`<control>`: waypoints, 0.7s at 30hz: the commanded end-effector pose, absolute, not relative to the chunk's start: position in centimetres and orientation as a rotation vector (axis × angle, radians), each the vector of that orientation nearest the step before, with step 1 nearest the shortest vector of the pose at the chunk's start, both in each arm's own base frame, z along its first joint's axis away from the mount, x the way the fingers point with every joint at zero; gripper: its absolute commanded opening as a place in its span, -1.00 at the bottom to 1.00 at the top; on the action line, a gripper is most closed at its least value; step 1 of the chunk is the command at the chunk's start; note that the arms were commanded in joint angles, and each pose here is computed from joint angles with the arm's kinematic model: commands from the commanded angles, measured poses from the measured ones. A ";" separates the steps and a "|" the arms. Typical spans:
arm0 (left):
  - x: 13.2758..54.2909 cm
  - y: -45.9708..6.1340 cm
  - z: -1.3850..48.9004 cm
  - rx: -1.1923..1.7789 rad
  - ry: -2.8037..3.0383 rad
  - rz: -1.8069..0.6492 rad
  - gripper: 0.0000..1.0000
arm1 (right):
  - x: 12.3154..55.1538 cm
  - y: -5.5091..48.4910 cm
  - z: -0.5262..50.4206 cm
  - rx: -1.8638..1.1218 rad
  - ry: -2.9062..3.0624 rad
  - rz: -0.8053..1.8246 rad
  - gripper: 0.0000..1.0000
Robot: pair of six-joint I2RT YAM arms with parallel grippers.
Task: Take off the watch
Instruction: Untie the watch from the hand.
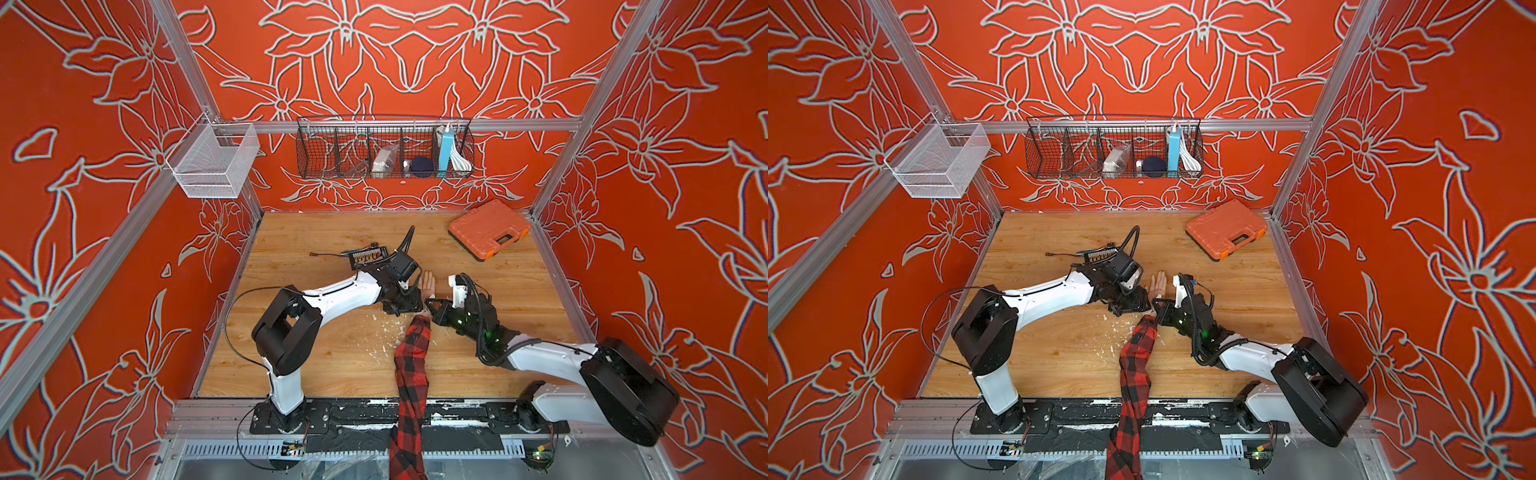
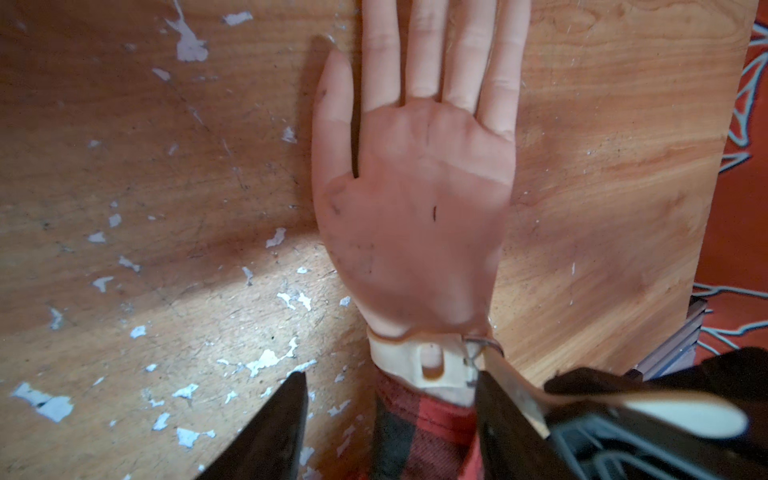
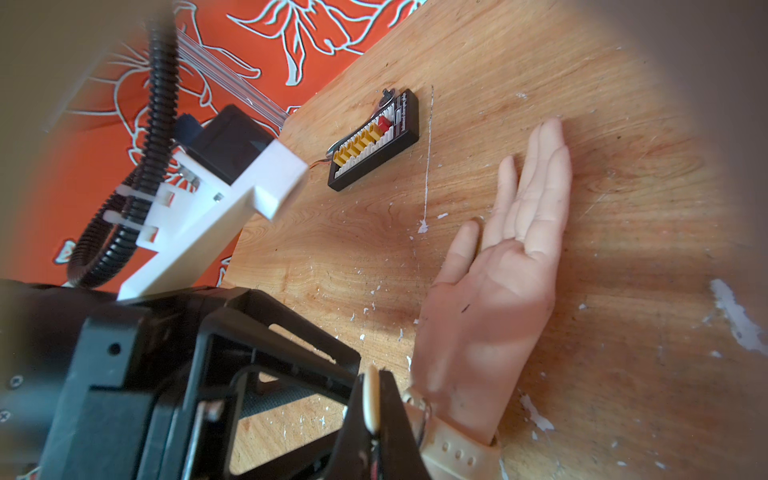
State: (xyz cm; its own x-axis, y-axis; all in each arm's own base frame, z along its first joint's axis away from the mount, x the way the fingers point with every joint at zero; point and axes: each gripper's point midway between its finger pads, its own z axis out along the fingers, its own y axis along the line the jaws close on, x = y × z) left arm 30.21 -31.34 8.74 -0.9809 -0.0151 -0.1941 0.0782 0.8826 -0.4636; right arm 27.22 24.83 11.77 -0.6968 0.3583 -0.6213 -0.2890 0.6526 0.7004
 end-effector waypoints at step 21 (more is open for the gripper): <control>30.0 -30.0 7.0 0.060 2.892 -0.599 0.05 | 27.6 24.9 14.4 0.058 2.012 1.102 -1.00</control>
State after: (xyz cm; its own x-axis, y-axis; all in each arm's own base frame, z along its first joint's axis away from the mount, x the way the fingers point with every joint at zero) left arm 30.48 -30.94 8.49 -0.9774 -0.0147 -0.2109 0.0815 0.8943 -0.4399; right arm 27.07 24.70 11.93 -0.6980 0.3570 -0.6208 -0.2875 0.6543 0.6995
